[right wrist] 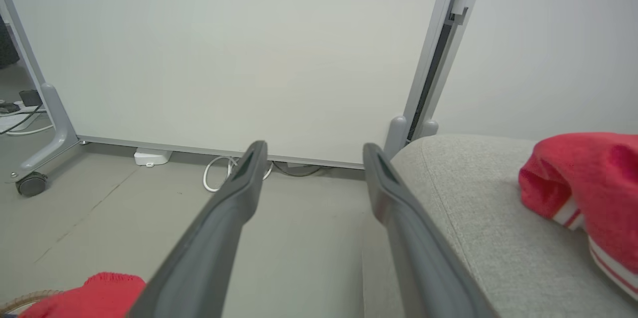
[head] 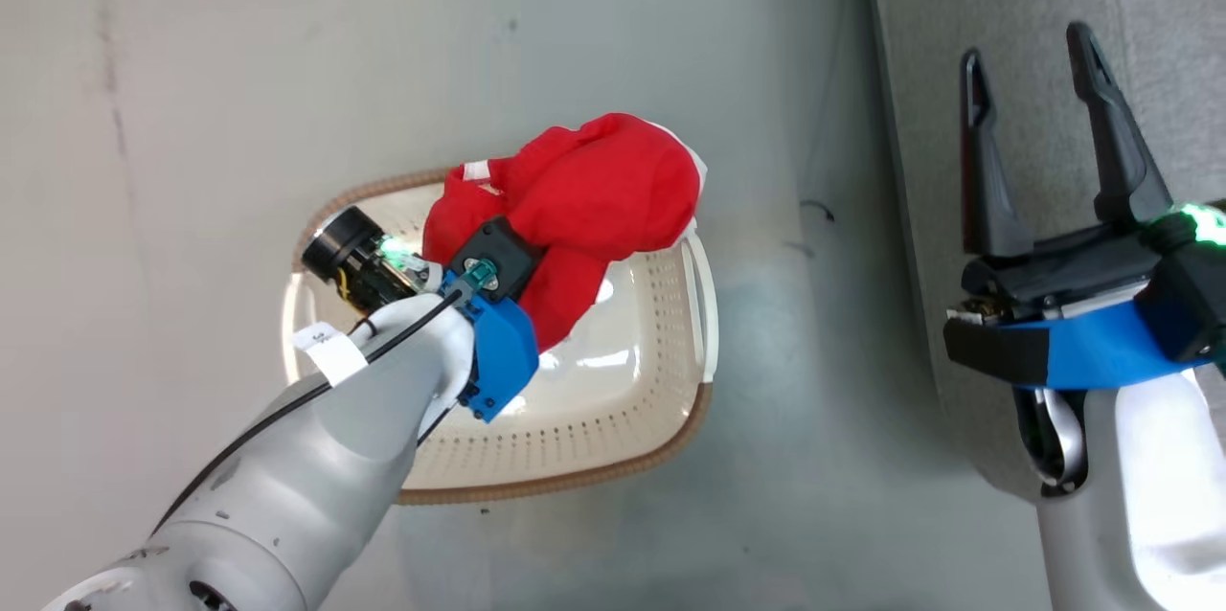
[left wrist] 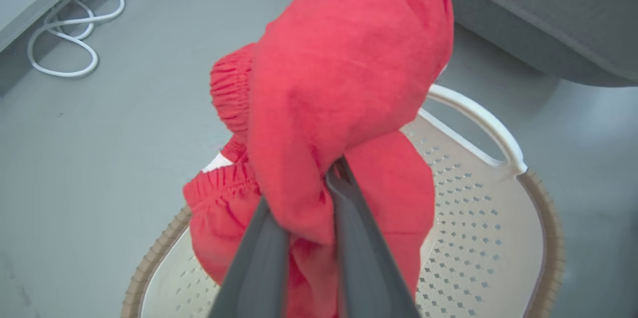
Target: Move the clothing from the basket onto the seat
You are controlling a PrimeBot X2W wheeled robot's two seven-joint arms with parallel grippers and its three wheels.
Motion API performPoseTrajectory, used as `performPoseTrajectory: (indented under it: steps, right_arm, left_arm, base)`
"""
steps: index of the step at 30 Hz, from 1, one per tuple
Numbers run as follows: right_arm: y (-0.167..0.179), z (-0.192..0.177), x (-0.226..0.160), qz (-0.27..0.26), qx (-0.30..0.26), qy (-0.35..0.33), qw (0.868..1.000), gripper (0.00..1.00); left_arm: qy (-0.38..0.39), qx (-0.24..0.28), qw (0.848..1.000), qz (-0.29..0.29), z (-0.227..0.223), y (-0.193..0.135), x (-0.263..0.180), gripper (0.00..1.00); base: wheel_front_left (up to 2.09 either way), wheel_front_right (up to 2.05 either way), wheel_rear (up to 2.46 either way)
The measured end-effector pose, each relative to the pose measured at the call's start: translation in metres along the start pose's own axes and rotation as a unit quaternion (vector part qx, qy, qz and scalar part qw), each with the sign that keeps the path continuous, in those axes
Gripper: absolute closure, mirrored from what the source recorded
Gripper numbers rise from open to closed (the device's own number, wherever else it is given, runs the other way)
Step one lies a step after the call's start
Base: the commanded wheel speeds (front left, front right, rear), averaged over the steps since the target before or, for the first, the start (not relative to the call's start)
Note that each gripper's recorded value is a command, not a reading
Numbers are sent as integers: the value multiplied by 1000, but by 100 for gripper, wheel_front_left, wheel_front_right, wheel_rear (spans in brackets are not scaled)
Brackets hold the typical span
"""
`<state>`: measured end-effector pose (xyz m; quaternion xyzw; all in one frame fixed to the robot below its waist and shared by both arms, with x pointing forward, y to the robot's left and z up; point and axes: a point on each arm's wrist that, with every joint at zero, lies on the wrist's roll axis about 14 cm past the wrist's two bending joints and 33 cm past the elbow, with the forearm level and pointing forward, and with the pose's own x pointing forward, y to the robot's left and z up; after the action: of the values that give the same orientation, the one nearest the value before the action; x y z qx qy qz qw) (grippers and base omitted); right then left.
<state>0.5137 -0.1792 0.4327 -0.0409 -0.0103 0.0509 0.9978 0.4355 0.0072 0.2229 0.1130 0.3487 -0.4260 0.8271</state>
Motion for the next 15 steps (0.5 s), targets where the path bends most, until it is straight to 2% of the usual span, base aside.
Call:
performPoseTrajectory:
  steps: [7, 15]
  right_arm:
    - [6, 35, -14, 5, 7, -28, 1000, 0]
    - [9, 65, -28, 8, 10, -55, 998, 0]
  left_arm:
    - [-85, -11, 996, 35, 59, 6, -34, 100]
    - [-180, -42, 977, 109, 113, 37, -83, 100]
  base:
    - [0, 0, 0]
    - [0, 0, 0]
